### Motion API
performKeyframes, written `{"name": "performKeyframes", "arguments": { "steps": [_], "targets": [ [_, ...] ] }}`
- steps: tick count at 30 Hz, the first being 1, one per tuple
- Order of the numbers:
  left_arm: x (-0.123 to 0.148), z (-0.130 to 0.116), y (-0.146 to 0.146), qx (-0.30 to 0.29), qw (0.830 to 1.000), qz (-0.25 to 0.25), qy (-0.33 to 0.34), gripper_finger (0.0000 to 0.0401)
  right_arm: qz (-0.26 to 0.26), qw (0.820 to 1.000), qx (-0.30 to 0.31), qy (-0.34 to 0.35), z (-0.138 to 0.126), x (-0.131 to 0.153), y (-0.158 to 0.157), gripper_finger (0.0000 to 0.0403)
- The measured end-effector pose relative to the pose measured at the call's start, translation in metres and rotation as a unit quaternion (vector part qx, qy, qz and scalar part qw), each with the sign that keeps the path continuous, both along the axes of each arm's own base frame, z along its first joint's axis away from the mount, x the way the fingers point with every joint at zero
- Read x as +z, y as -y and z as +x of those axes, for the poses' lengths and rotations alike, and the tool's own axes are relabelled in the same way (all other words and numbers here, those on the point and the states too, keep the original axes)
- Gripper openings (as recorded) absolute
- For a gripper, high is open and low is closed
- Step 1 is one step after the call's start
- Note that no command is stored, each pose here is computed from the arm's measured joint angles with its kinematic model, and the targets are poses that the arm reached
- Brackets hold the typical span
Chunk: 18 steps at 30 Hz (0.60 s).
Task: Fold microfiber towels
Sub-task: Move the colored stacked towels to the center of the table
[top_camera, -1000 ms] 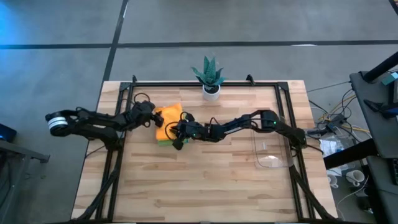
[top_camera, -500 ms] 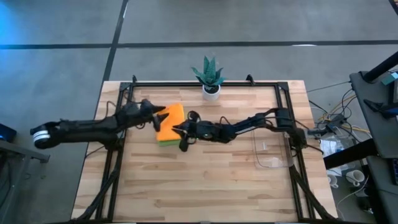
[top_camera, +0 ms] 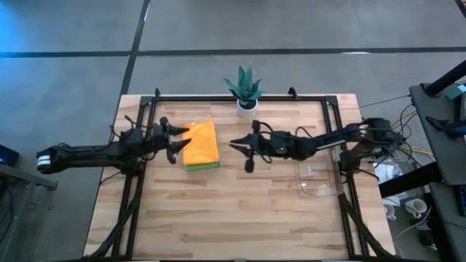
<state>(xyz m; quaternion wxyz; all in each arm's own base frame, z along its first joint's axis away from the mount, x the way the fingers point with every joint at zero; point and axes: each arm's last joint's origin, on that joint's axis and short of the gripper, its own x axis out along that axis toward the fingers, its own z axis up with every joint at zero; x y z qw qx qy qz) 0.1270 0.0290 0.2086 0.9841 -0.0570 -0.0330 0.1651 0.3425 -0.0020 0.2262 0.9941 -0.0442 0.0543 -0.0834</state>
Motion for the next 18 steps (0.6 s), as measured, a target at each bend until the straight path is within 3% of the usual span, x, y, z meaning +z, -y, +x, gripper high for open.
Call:
{"name": "performKeyframes", "arguments": {
  "steps": [3,7,13,18],
  "targets": [
    [-0.022,0.0,-0.006,0.109,0.989,-0.03,-0.094,0.0206,0.003,1.0,-0.004,-0.007,-0.018,-0.002,0.002,0.0054],
    [-0.044,0.003,-0.012,0.195,0.967,-0.063,-0.154,0.0206,0.003,1.0,-0.004,-0.003,-0.029,-0.002,0.001,0.0054],
    [-0.057,0.017,-0.024,0.237,0.942,-0.082,-0.222,0.0205,0.016,1.0,-0.006,-0.018,-0.029,-0.011,0.002,0.0054],
    [-0.067,0.027,-0.045,0.297,0.908,-0.105,-0.275,0.0205,0.027,0.999,-0.007,-0.027,-0.027,-0.015,0.001,0.0054]
  ]
}}
